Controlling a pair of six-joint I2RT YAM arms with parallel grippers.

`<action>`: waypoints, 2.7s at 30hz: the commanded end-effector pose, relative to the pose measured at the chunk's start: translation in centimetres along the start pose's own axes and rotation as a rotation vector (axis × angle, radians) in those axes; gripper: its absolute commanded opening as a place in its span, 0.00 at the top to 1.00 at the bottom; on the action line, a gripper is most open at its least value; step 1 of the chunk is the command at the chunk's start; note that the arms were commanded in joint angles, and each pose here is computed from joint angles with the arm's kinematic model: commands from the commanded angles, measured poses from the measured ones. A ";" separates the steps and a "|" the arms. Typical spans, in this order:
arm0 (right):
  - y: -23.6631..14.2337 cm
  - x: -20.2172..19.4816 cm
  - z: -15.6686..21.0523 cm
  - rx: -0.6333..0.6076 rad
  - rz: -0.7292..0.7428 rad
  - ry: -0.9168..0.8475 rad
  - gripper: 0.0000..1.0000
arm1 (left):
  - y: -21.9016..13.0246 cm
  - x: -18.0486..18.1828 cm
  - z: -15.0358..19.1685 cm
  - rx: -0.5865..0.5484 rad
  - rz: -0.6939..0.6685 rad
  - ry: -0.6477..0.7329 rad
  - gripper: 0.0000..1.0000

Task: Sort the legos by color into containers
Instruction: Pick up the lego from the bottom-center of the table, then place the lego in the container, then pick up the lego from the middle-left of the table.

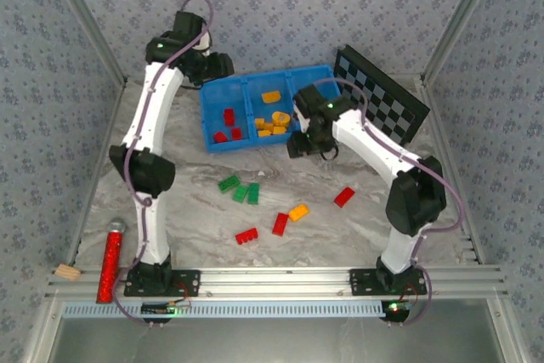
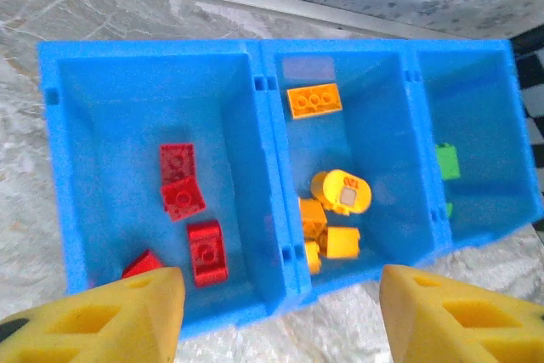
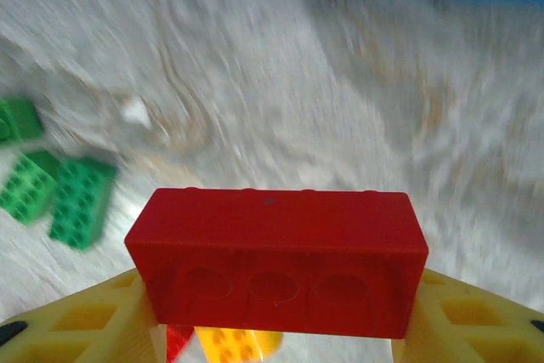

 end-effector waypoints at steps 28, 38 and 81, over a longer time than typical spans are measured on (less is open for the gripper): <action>10.1 15.6 -15.4 -0.515 0.010 -0.825 0.45 | -9.7 7.2 16.2 0.176 -0.188 0.139 0.32; 14.6 15.4 -13.1 -0.407 0.094 -0.874 0.42 | -11.4 7.2 17.8 0.135 -0.152 0.101 0.31; -11.6 0.5 -6.2 -0.534 0.290 -0.474 0.21 | -1.1 -4.6 38.5 0.491 0.023 0.979 0.26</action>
Point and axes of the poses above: each hand's point on the last joint's axis, 136 mm out from that joint toward the fingers, its own y axis out along the fingers, its own x axis along the line the jaws close on, z = x × y, the point moved 7 cm from there along -y, back along the fingers, and after that the axes turned 3 degrees about y, right-handed, at the moved point
